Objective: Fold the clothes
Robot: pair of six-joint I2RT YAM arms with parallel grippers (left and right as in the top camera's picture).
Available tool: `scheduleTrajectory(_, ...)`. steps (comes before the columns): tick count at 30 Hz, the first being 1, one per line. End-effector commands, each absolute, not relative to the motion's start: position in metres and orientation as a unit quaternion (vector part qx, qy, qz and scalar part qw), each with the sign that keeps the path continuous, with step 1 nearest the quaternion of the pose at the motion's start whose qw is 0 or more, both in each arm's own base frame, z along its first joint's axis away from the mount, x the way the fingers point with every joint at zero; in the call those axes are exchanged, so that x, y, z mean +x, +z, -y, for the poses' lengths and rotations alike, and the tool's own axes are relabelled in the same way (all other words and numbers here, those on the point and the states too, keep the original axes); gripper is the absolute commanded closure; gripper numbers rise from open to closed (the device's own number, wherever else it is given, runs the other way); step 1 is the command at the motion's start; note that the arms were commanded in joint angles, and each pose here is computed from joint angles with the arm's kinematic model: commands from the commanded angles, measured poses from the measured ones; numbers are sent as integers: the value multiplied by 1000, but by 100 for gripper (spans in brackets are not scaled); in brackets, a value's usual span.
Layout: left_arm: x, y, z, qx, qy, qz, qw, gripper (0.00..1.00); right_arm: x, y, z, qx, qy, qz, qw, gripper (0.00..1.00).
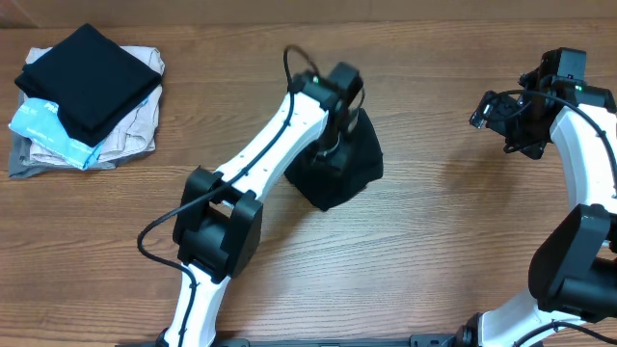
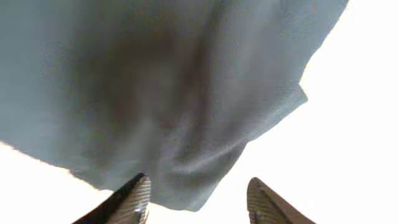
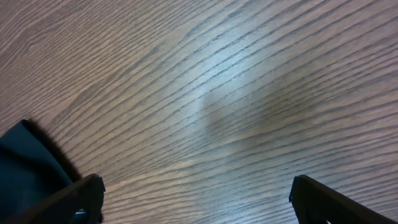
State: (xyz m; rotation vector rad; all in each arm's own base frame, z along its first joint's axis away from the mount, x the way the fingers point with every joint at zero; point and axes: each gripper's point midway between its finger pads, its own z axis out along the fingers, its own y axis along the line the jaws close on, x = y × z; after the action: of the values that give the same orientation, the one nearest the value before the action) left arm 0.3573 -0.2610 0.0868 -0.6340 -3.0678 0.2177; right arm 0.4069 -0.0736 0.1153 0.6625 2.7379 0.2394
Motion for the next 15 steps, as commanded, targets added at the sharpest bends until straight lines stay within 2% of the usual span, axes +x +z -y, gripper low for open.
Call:
scheduleTrajectory(1,370,117,255,-213,47,975,-40,43,410,129,77,233,79,-953,176,0)
scheduleTrajectory(6,346,109,259,-205,75,976,13,52,410,129,77,233,79,-953,176,0)
scheduleTrajectory(15,304,70,259,-219,71,969,88,54,410,129,77,233,79,-953,176,0)
